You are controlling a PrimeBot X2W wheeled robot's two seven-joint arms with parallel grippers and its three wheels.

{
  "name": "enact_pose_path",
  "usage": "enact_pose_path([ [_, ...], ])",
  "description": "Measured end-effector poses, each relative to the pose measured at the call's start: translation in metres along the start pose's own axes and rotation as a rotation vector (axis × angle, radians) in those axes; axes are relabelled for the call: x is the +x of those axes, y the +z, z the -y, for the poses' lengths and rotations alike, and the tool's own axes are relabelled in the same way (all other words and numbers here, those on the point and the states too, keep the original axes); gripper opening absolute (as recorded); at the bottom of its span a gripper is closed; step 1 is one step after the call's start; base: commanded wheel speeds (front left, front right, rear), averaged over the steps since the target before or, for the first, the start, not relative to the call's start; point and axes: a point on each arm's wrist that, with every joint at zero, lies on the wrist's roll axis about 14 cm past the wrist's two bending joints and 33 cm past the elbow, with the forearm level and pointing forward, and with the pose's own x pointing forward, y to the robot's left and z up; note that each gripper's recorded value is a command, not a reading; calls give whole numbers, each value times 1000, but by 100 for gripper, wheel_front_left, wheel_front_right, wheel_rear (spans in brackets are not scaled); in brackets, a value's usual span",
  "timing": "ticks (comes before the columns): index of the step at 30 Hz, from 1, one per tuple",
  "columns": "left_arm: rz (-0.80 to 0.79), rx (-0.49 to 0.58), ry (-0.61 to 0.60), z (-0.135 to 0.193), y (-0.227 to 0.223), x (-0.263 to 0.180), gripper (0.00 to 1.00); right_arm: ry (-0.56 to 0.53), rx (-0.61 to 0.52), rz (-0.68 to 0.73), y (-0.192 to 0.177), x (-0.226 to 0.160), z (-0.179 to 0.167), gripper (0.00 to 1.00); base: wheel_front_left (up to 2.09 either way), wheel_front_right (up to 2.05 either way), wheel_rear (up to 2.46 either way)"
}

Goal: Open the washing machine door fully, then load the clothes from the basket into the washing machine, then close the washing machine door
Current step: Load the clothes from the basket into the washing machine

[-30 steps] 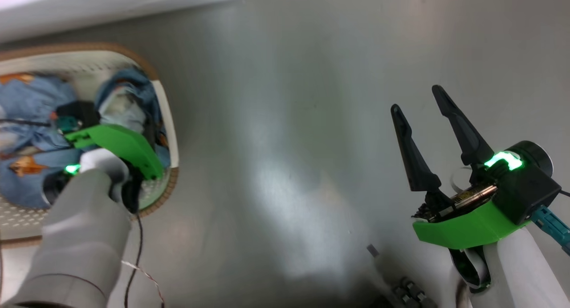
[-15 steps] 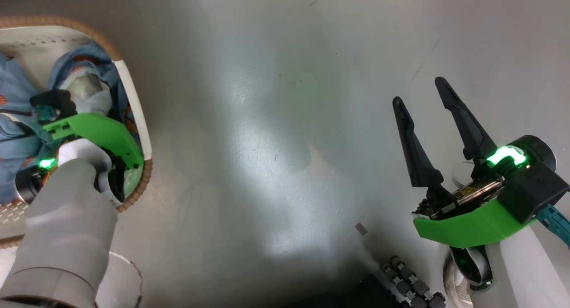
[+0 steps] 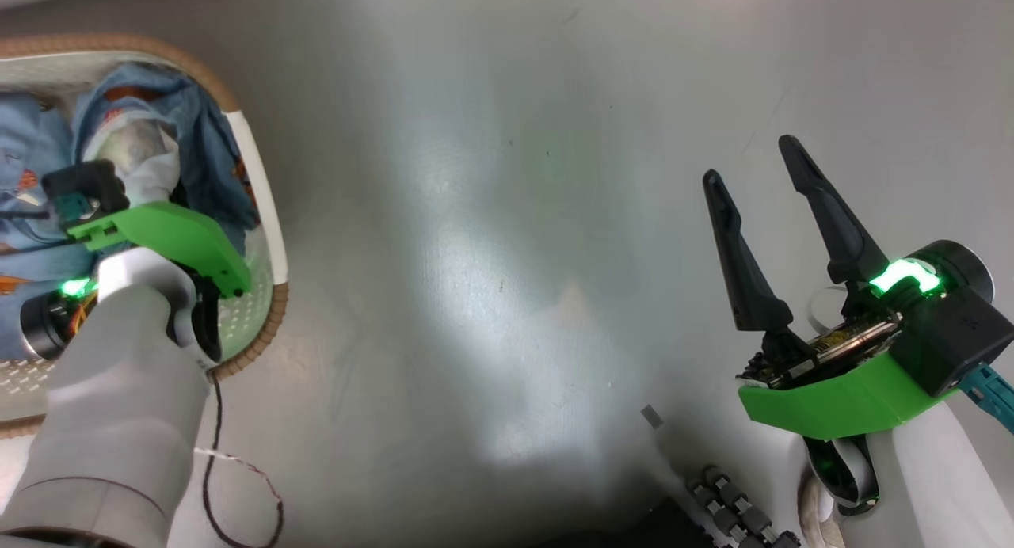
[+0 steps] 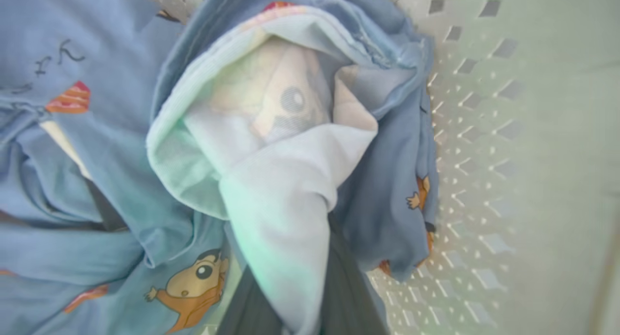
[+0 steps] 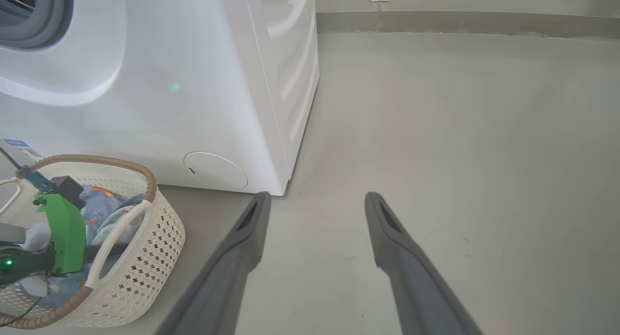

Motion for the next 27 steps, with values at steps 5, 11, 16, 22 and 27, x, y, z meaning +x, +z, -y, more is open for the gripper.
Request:
enact_pose_path([
  [5, 115, -6, -16, 4, 23, -13, 0, 10, 3, 31, 12, 1, -4, 100, 0, 0, 0],
  [11, 200, -3, -51, 13, 42, -33, 0, 33, -5, 68, 26, 3, -9, 100, 0, 0, 0],
  [16, 368, 2, -101, 28, 87, -61, 0, 63, -9, 101, 39, 4, -16, 100, 0, 0, 0],
  [22, 505, 31, -114, 32, 108, -104, 0, 84, -16, 124, 52, 0, -23, 100, 0, 0, 0],
  [27, 607, 60, -110, 32, 122, -142, 0, 95, -21, 139, 63, -11, -27, 100, 0, 0, 0],
])
